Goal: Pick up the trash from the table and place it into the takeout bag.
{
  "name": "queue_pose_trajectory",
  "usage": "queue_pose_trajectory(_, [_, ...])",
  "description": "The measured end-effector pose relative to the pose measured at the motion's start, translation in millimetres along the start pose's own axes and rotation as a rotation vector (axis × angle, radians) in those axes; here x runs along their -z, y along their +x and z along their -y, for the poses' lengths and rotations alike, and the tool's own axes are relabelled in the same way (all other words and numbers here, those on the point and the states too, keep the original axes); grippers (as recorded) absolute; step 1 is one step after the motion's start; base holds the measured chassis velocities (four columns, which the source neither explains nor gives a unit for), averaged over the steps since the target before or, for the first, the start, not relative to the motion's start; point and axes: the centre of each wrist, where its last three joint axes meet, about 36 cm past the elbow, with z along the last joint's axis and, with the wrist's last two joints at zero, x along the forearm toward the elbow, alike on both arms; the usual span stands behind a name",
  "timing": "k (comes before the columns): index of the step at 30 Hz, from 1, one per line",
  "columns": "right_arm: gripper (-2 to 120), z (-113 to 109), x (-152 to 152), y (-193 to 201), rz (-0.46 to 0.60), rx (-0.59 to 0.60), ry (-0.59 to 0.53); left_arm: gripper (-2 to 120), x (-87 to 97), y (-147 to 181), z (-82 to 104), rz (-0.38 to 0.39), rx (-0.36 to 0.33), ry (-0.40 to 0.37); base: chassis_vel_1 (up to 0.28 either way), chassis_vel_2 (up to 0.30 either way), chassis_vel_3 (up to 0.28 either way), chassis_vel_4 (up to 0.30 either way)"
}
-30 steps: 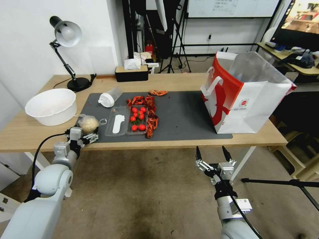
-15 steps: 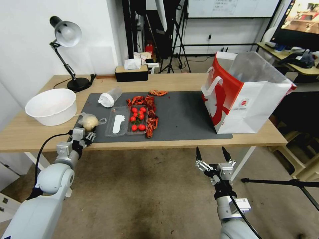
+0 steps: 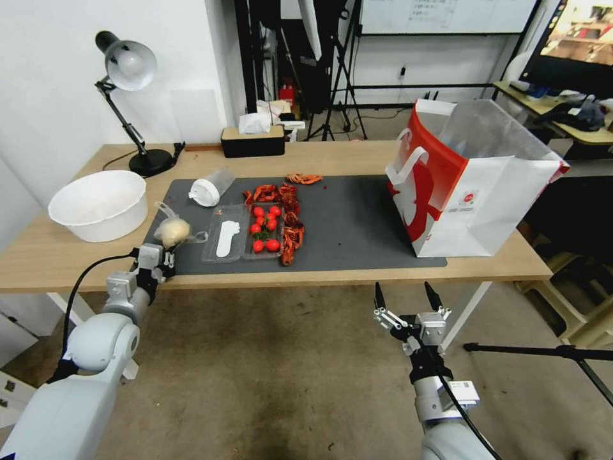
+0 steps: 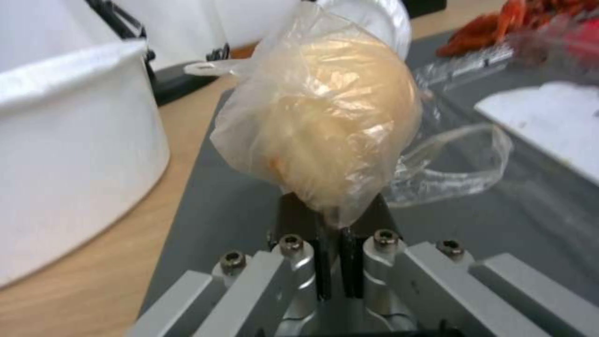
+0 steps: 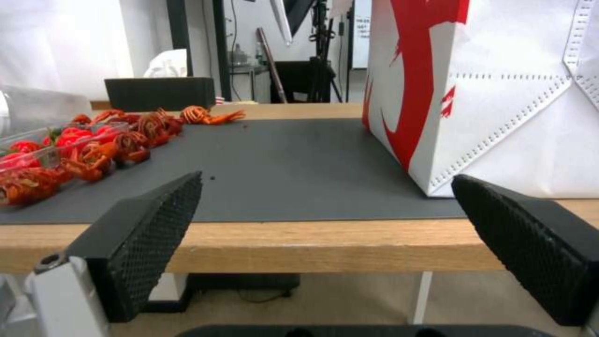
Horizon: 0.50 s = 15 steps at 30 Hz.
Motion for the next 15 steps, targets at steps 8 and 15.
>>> queue_pose_trajectory(8, [100, -1.7, 2.4, 0.2, 0.007, 0.002, 0.001, 2, 32.2, 4.7, 3.1, 0.104, -0.049, 0.013, 0.0, 0.0, 0.0, 0.0])
queue_pose_trajectory(15, [100, -1.5, 4.2, -0.9, 0.01, 0.0, 0.002, 2, 78.6, -4.2, 10.9, 0.216, -0.218, 0.055, 0.0, 0.0, 0.0, 0.0])
